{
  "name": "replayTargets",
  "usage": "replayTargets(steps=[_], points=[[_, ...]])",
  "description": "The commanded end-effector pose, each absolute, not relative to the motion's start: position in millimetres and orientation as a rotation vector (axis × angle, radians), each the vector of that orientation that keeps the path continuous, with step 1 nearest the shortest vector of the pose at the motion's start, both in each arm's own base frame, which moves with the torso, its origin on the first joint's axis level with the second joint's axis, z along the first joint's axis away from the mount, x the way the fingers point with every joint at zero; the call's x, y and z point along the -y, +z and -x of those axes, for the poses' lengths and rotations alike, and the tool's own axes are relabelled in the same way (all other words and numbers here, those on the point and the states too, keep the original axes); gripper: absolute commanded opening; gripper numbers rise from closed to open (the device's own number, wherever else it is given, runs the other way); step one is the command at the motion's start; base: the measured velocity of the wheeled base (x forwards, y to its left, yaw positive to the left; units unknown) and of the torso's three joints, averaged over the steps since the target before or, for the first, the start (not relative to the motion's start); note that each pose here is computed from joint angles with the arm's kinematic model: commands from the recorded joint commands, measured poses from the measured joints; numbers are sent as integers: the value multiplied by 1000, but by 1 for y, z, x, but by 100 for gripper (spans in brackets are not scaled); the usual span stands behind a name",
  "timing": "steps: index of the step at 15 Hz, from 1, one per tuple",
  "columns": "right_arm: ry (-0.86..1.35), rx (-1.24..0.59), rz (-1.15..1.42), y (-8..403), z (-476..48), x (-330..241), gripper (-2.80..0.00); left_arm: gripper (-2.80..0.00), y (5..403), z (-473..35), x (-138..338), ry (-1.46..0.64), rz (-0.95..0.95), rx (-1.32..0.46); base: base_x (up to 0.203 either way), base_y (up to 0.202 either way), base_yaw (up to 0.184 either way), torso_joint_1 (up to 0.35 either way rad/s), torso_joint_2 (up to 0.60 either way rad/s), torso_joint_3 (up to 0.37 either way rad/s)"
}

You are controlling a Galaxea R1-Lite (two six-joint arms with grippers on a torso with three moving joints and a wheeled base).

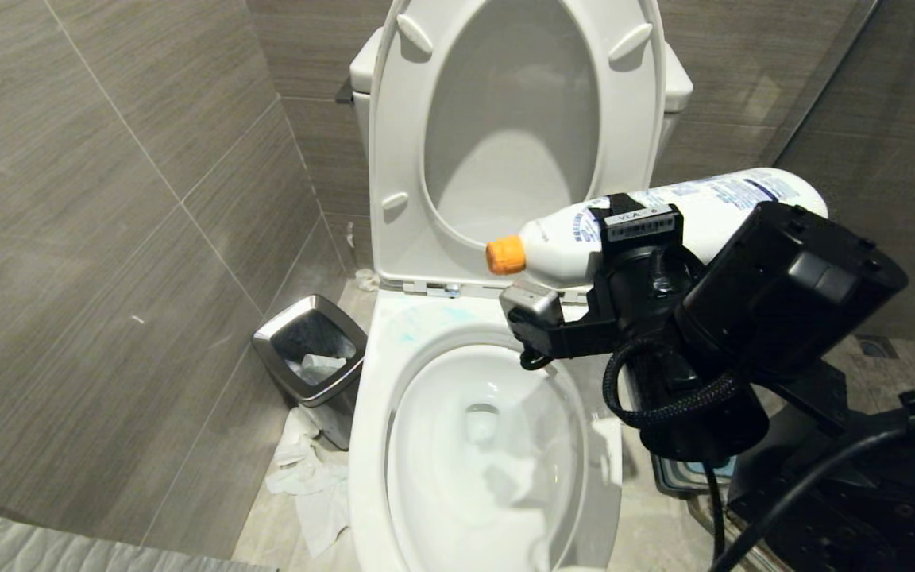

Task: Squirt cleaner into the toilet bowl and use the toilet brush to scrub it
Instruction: Pour in the cleaning agent

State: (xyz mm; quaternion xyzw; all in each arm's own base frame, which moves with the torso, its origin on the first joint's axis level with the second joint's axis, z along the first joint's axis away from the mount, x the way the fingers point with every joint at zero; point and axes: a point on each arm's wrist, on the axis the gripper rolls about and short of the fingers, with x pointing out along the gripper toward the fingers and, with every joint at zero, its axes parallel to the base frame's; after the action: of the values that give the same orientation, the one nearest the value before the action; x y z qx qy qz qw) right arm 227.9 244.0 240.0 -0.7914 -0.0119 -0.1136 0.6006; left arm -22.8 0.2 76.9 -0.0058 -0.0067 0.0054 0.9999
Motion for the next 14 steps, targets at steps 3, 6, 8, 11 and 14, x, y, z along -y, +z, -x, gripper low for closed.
replayTargets(steps=[3,6,8,11,14], points=[[-319,-13,2018,248,-232,-239,-280,-280,75,22,0,12,12,6,0,0,0,0,0,0],[-362,-13,2083,251,-231,-237,-280,-280,75,22,0,11,12,6,0,0,0,0,0,0],[-377,-17,2130,252,-230,-236,-280,-280,75,22,0,11,12,6,0,0,0,0,0,0],[-374,41,2197,252,-230,-238,-280,-280,75,22,0,11,12,6,0,0,0,0,0,0],[-377,65,2257,252,-230,-239,-280,-280,75,22,0,11,12,6,0,0,0,0,0,0]])
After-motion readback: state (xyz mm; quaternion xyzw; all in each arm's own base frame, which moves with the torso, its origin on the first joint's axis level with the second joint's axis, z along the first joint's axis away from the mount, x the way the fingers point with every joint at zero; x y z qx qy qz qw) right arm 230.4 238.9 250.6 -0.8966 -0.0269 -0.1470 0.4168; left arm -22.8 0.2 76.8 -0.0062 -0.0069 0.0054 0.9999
